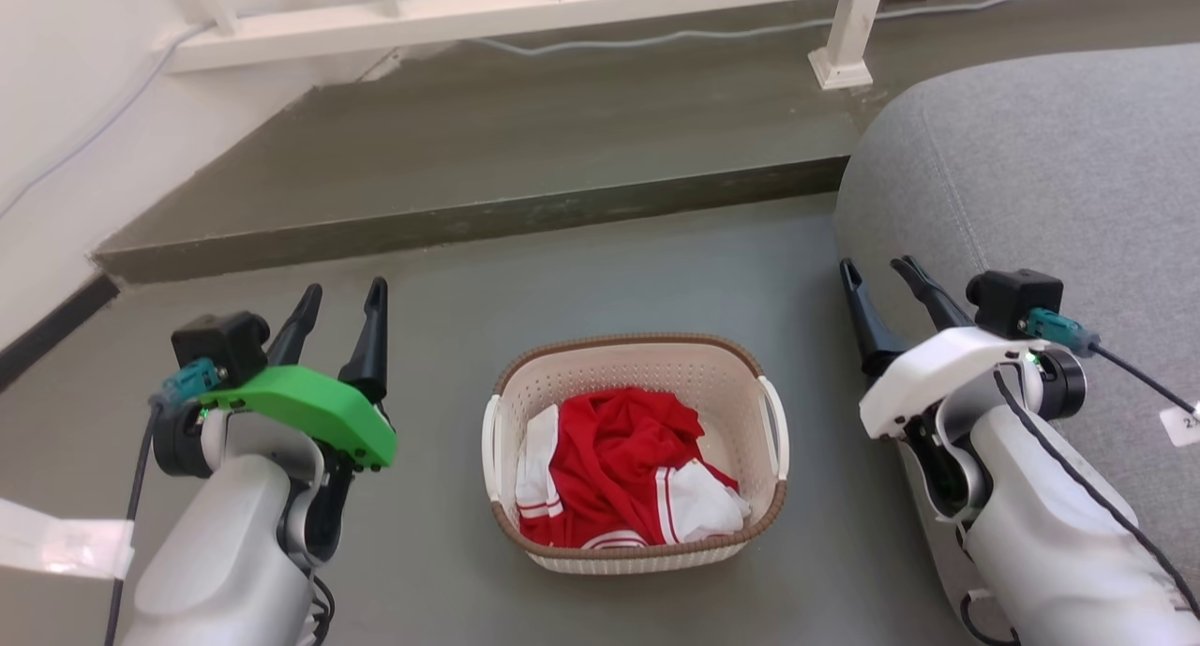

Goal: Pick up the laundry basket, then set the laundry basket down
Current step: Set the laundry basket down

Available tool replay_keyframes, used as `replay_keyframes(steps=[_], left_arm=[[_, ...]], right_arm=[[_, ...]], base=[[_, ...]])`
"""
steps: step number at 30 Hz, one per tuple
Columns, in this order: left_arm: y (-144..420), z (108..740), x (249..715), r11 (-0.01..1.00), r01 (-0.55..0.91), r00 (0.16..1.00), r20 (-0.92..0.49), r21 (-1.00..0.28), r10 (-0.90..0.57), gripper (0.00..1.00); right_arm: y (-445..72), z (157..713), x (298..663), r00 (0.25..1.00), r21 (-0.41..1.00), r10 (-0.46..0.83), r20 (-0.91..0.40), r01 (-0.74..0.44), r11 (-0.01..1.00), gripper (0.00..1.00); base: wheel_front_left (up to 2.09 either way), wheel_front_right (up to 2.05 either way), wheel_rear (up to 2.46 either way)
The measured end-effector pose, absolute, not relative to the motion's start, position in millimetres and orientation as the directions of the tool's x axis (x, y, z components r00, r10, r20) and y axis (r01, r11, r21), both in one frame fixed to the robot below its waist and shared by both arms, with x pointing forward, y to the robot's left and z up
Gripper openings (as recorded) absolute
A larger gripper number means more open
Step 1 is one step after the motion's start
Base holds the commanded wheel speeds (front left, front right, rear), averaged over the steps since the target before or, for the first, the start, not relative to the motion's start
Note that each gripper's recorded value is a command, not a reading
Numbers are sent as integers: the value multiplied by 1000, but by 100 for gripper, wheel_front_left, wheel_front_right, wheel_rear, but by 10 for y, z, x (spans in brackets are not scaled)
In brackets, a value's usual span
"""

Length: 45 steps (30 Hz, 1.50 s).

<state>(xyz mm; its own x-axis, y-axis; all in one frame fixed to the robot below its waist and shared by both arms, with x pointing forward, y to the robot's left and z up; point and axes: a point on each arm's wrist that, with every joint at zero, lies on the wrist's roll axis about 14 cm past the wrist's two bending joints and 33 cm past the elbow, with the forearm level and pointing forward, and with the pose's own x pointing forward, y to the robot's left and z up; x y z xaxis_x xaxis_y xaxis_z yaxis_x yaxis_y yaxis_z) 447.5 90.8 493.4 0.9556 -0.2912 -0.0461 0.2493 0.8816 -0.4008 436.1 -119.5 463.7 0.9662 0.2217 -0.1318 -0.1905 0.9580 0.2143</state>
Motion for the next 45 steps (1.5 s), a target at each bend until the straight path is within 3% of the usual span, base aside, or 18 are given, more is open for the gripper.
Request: replay_keyframes(steps=[18, 45], left_arm=[[1235, 5078, 4125, 907, 175, 984, 30, -383, -177, 100], [1266, 5085, 3795, 925, 171, 985, 62, -338, -160, 100]], right_arm=[[-1150, 4757, 4064, 976, 222, 206, -64, -187, 957, 100], [-1248, 4775, 3792, 985, 210, 167, -43, -154, 966, 100]], base=[[0, 0, 0], [0, 0, 0]])
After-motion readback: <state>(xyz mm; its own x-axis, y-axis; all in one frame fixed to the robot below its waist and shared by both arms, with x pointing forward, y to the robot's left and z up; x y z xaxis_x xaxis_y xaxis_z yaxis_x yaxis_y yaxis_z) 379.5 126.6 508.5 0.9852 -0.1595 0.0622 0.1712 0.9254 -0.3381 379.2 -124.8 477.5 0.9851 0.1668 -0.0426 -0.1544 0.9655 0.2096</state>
